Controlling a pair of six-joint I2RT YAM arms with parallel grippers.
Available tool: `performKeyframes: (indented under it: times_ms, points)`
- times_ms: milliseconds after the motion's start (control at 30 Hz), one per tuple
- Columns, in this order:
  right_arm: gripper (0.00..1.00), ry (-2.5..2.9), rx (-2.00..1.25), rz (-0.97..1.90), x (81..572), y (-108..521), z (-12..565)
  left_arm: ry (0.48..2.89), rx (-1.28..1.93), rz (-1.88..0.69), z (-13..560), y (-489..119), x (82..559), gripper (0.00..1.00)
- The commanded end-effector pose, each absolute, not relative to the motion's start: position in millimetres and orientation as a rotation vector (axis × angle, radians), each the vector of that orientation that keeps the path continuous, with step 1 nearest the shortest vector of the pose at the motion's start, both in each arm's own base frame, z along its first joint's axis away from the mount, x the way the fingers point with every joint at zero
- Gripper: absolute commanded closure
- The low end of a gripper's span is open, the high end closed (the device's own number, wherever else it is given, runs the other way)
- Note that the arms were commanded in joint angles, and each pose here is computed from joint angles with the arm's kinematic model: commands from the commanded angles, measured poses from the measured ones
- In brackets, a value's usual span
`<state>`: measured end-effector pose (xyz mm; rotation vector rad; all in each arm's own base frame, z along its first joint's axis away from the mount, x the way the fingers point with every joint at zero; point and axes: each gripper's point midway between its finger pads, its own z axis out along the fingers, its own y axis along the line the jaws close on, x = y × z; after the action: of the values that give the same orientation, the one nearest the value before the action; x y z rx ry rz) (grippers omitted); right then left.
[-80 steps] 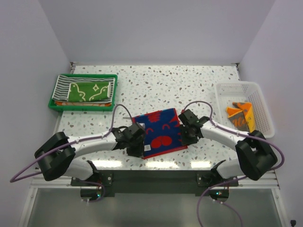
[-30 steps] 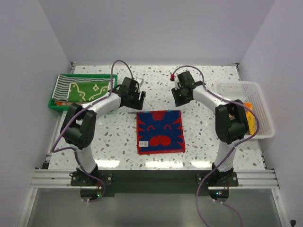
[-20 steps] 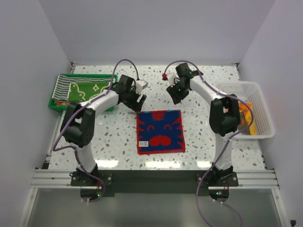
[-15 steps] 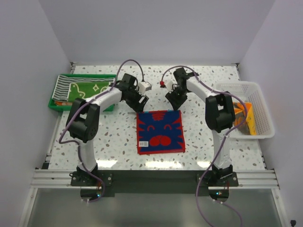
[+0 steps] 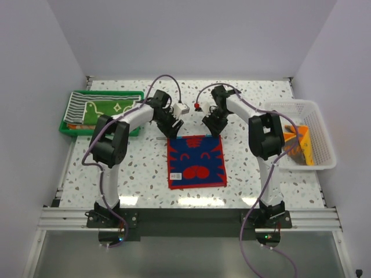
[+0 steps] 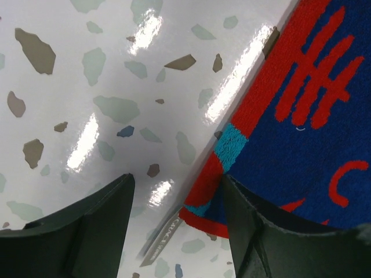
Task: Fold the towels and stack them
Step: Fold the towel
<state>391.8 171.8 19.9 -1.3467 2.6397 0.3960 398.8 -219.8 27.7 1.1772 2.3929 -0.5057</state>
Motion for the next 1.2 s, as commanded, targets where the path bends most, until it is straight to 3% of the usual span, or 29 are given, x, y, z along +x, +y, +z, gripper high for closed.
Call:
performKeyframes:
  times_ms: [0,67,200,300,1033,1133,1167]
  points:
    - [0.65,2.667,-1.367,0.422,385.3,168.5,9.8,2.399,1.226,-0.547,24.2,-220.2,396.6,0.34]
    - [0.69,2.692,-1.36,0.424,381.9,167.1,2.3,2.414,1.222,-0.534,20.9,-218.7,396.2,0.34]
    - [0.9,2.729,-1.369,0.426,373.3,162.8,-9.1,2.466,1.229,-0.524,10.9,-212.8,390.6,0.34]
    - [0.97,2.744,-1.37,0.399,370.3,158.1,-12.4,2.509,1.238,-0.509,4.2,-207.0,384.2,0.39]
    - [1.0,2.745,-1.237,0.233,377.8,145.4,-7.5,2.777,1.275,-0.397,-40.1,-181.4,303.1,0.55]
    - [1.0,2.746,-1.21,0.209,381.2,144.4,-6.1,2.797,1.287,-0.401,-45.4,-179.5,299.0,0.64]
    - [1.0,2.746,-1.205,0.207,381.5,145.0,-5.5,2.803,1.29,-0.406,-47.2,-180.0,297.7,0.77]
